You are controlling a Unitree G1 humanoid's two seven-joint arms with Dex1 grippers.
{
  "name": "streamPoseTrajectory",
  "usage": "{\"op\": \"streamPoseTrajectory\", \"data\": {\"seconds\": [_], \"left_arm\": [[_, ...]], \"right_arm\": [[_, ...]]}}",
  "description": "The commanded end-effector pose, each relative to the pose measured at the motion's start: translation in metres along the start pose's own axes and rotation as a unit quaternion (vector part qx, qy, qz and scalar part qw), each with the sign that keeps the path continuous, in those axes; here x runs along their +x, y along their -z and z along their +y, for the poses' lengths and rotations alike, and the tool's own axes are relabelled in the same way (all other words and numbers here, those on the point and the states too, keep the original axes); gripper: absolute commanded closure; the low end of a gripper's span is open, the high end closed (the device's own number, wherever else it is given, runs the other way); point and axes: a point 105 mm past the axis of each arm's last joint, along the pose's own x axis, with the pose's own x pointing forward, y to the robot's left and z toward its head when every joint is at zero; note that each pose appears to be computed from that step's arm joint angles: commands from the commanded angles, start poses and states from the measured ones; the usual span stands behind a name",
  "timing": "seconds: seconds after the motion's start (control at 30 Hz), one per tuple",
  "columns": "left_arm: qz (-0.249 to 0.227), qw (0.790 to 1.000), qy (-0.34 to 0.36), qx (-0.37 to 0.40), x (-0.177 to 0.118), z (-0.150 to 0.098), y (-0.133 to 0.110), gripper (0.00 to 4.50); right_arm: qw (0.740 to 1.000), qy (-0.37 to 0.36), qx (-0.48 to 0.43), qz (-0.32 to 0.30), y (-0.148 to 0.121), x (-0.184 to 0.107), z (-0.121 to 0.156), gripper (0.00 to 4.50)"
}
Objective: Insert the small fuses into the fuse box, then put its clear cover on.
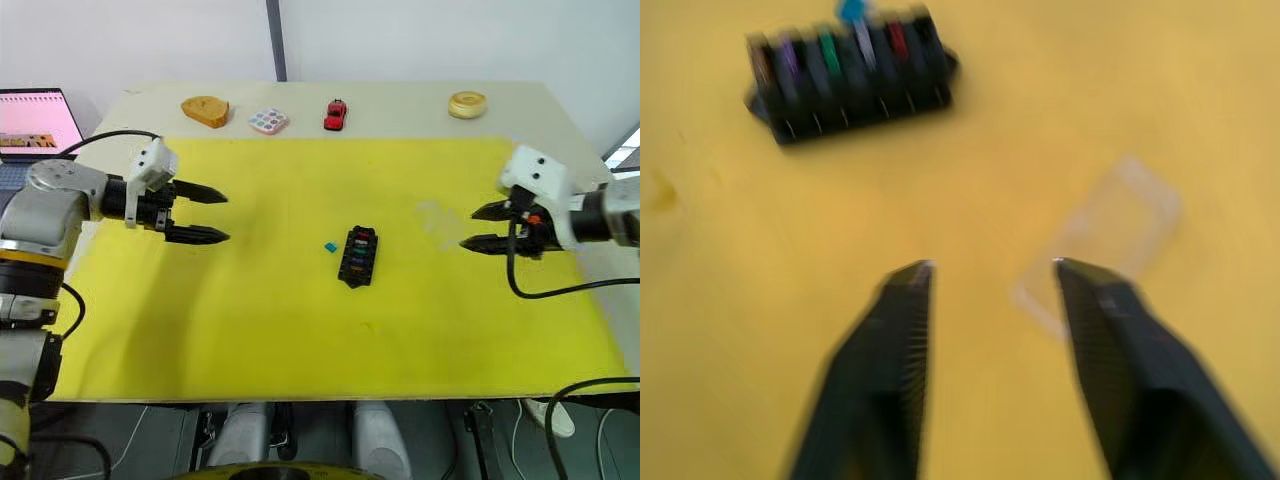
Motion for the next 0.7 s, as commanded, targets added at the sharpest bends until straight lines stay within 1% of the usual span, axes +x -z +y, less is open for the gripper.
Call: {"op": "streamPoseTrajectory", "data": {"seconds": [0.03, 0.07, 0.17, 0.27, 0.4, 0.53, 0.6, 0.67, 0.7], "left_arm": [[-0.006, 1.000, 0.009, 0.008, -0.006, -0.009, -0.004, 0.00], [-0.006, 1.000, 0.011, 0.006, -0.006, -0.010, -0.003, 0.00], [-0.014, 1.000, 0.015, -0.001, -0.003, -0.013, -0.005, 0.00], [-0.038, 0.999, 0.016, -0.028, 0.012, -0.014, -0.012, 0.00], [-0.082, 0.991, 0.036, -0.103, 0.035, -0.024, -0.022, 0.00], [-0.095, 0.977, 0.046, -0.183, 0.061, -0.038, -0.019, 0.00], [-0.104, 0.964, 0.047, -0.241, 0.075, -0.042, -0.021, 0.00], [-0.105, 0.947, 0.034, -0.301, 0.087, -0.041, -0.020, 0.54], [-0.102, 0.941, 0.029, -0.321, 0.090, -0.041, -0.019, 0.88]], "right_arm": [[0.999, 0.027, -0.020, -0.013, -0.007, -0.018, -0.003, 0.65], [0.999, 0.029, -0.018, -0.013, -0.006, -0.019, -0.003, 0.03], [0.999, 0.030, -0.019, -0.017, -0.007, -0.018, -0.002, 0.03], [0.998, 0.028, -0.028, -0.054, -0.024, -0.010, 0.002, 0.03], [0.993, 0.013, -0.034, -0.108, -0.052, 0.001, 0.013, 0.03], [0.989, 0.000, -0.040, -0.139, -0.073, 0.011, 0.024, 0.03], [0.988, -0.006, -0.045, -0.144, -0.078, 0.017, 0.029, 0.03], [0.988, -0.009, -0.046, -0.146, -0.080, 0.019, 0.032, 0.00], [0.988, -0.009, -0.045, -0.146, -0.081, 0.020, 0.033, 0.00]]}}
